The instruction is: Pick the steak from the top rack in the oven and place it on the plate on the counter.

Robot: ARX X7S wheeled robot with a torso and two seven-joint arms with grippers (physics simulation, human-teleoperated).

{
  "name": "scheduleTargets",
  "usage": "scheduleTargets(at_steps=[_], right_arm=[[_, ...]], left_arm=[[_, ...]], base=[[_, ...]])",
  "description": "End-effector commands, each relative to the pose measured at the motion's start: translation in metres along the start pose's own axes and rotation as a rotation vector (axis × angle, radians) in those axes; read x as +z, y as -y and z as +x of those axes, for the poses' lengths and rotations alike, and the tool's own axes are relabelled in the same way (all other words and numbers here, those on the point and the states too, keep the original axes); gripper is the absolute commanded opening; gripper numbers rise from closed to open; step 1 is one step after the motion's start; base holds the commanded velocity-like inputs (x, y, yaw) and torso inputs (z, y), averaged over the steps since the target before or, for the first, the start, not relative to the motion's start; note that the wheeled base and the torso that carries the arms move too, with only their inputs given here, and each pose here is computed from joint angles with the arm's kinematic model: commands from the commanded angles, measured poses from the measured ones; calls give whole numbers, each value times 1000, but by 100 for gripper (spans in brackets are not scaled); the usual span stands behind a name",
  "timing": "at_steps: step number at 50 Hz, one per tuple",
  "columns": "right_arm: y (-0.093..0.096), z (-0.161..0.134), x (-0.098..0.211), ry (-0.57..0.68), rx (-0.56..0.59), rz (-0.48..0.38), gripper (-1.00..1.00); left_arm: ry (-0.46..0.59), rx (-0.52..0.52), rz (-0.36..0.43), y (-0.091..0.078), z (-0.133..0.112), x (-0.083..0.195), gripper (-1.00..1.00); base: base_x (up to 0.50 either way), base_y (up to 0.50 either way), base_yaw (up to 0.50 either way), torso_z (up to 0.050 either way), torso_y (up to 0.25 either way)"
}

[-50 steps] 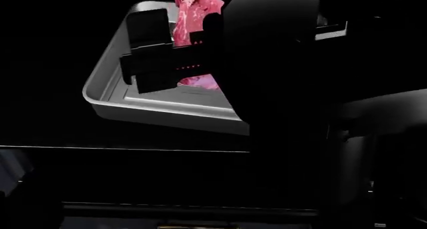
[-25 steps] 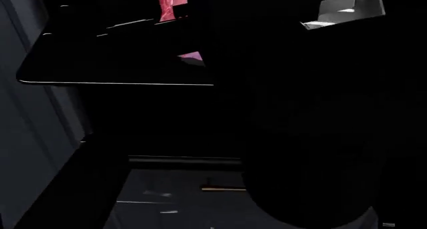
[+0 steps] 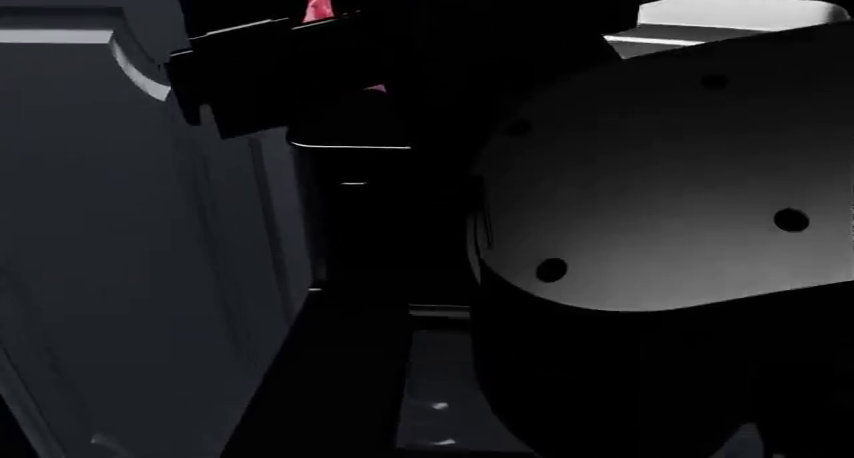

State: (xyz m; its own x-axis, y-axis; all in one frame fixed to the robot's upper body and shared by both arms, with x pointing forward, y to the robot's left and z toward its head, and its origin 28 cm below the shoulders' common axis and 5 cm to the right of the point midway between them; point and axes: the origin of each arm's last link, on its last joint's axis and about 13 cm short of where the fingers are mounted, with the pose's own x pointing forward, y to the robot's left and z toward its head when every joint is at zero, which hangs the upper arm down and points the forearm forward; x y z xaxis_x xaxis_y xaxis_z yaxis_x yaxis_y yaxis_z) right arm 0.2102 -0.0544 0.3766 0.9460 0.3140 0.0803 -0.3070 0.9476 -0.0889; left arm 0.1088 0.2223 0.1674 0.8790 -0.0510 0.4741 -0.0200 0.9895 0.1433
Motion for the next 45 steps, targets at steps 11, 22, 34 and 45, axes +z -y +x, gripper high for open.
scheduleTargets(at_steps=[11,22,34,45], right_arm=[[7,4,-2,31,-46,8,-100],[18,-8,-2,102,-105,32,-100],[19,-29,0,177,-130,6,-100],[20,-33,4,210,-154,-9,-100]], left_arm=[[17,0,-12,-1,1,2,100],[45,12,-24,-3,-1,4,100],[54,25,-28,-4,-2,5,100],[53,23,-31,-4,-1,4,100]], base=[[-262,480,0,0,250],[-93,172,0,0,71],[-174,367,0,0,0],[-181,487,0,0,0]])
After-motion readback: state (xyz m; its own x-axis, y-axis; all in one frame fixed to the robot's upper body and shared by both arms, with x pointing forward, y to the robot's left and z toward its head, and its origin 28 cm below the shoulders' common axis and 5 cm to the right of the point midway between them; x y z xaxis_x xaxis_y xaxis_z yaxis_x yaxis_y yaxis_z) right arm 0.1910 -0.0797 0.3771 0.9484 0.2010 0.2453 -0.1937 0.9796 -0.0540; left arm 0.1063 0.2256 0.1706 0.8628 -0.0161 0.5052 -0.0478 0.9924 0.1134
